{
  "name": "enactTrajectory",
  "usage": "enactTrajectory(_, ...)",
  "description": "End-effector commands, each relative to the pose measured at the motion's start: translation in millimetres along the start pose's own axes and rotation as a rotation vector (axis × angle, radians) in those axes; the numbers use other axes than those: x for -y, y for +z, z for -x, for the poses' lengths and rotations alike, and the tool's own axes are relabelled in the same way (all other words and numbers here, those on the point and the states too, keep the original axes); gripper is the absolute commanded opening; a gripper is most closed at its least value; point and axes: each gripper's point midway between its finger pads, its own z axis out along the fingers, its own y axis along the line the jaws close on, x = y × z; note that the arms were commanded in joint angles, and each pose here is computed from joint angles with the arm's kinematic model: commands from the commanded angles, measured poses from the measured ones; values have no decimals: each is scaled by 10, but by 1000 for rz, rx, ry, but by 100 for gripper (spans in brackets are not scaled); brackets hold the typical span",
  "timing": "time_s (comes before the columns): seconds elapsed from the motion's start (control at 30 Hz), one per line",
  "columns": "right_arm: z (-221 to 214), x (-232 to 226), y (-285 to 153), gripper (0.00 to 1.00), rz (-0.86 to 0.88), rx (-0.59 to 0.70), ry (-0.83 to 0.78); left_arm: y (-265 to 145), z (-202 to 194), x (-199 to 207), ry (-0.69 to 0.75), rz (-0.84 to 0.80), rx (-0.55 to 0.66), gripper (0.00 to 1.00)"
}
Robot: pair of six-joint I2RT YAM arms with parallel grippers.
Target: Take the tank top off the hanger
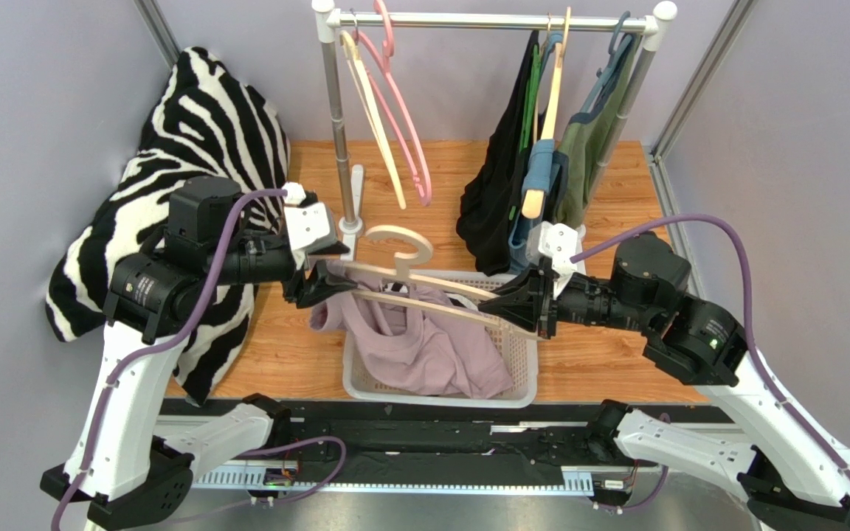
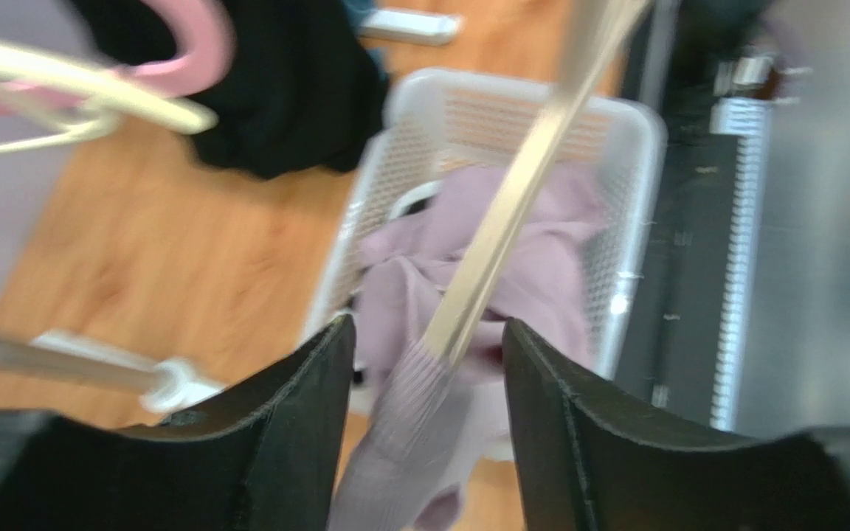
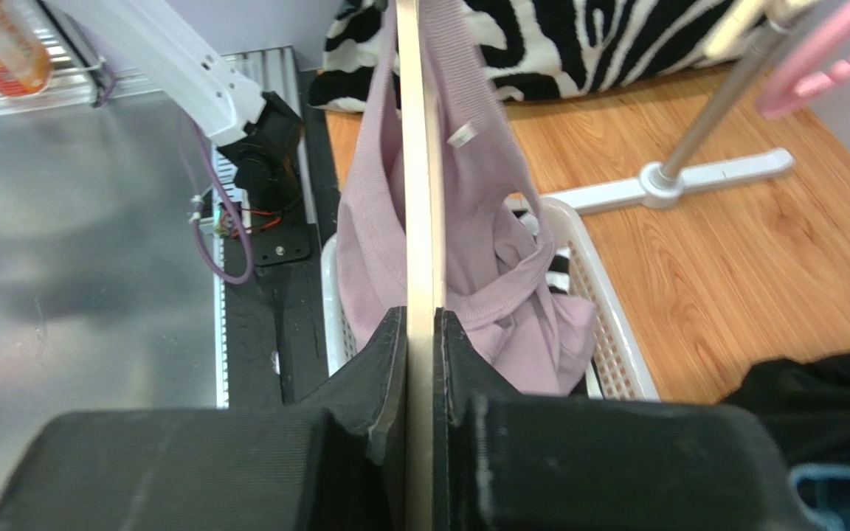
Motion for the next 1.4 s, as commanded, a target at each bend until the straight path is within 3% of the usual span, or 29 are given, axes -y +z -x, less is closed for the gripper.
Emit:
enactTrajectory(0.0,168,95,-187,0,-106,64,-6,-202,83,-714,-33,417,-5,67)
enactTrajectory(0.07,144,96,-213,0,-115,62,-5,-268,36,-816,-57,494,-21,69)
enactTrajectory(0.23,110,156,-249,0,-155,45,-7,-305,45,-769,-104,500,12,70)
enactTrajectory(0.43,133,221,-229,0,-181,39,-11,-202,-60,-621,-178,428,28,58)
enactTrajectory(0.53,117,240,-204,0,-185,29,-9,-210,-65,-602,-181,425,32,49)
enactTrajectory(0.63,112,259,-226,0,-200,22,-10,-233,-69,-622,-176,442,27,34)
enactTrajectory(0.67,118,261,-243,0,-204,23,-10,-237,-83,-645,-177,453,22,28)
enactTrajectory(0.7,121,262,-260,0,-209,22,-11,-223,-124,-662,-182,457,12,15)
enactTrajectory(0.8,168,245,-342,0,-221,38,-18,-192,-185,-679,-185,459,1,1)
enactTrajectory(0.93,205,217,-404,0,-222,50,-20,-164,-179,-644,-191,436,10,0)
enactTrajectory(1.07,199,231,-420,0,-233,46,-22,-144,-143,-566,-201,393,25,38)
enactTrajectory(1.1,203,233,-420,0,-235,47,-23,-132,-154,-551,-208,384,26,43)
enactTrajectory(1.23,229,227,-428,0,-234,56,-24,-80,-205,-486,-243,347,32,46)
enactTrajectory(1.37,255,236,-416,0,-234,62,-27,-7,-223,-423,-277,295,45,40)
